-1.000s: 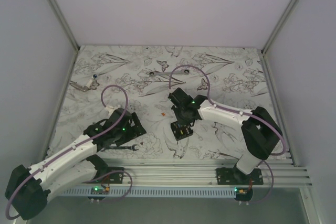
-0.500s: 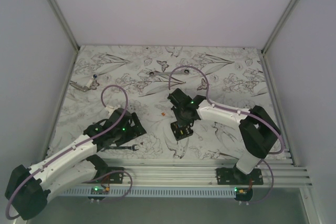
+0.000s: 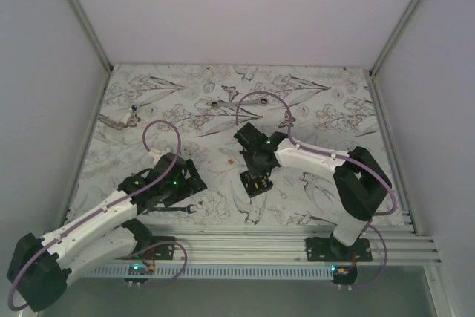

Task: Snap on the fuse box
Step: Install the fuse at the fuse box base.

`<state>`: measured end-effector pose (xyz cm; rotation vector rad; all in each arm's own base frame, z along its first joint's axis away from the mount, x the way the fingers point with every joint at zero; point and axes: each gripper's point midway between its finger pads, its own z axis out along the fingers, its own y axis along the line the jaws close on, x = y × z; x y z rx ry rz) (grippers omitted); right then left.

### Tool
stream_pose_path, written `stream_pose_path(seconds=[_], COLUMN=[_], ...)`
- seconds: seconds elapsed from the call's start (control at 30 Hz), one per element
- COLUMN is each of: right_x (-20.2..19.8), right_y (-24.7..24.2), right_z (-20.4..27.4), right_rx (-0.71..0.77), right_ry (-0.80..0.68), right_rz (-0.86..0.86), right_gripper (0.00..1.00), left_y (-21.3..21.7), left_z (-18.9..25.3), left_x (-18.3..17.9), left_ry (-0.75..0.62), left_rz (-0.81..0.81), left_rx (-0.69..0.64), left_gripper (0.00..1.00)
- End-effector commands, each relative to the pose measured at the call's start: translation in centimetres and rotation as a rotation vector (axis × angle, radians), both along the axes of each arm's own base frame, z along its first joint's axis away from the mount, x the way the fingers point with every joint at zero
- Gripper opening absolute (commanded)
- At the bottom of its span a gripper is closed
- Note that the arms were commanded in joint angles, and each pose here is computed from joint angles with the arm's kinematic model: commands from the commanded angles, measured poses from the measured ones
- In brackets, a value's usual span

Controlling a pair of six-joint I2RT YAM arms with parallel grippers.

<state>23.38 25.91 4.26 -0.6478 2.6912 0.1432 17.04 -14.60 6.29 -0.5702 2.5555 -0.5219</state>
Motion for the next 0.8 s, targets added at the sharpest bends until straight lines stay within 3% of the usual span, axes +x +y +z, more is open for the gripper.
stream_pose_path(seconds=[0.0, 0.77], right_x=[-1.1, -2.7], right_y=[-1.7, -3.4], right_z=[-2.4, -7.9], right_rx=[-0.111, -0.354], right_ry=[0.077, 0.232], right_rz=[0.001, 0.028], right_gripper=[0.0, 0.0], left_y=[0.5, 0.7], left_z=[-0.7, -1.2], left_x=[-1.0, -1.3], left_ry=[0.039, 0.035], left_rz=[-0.019, -0.07], left_rx=[0.024, 0.056], left_gripper=[0.99, 0.99])
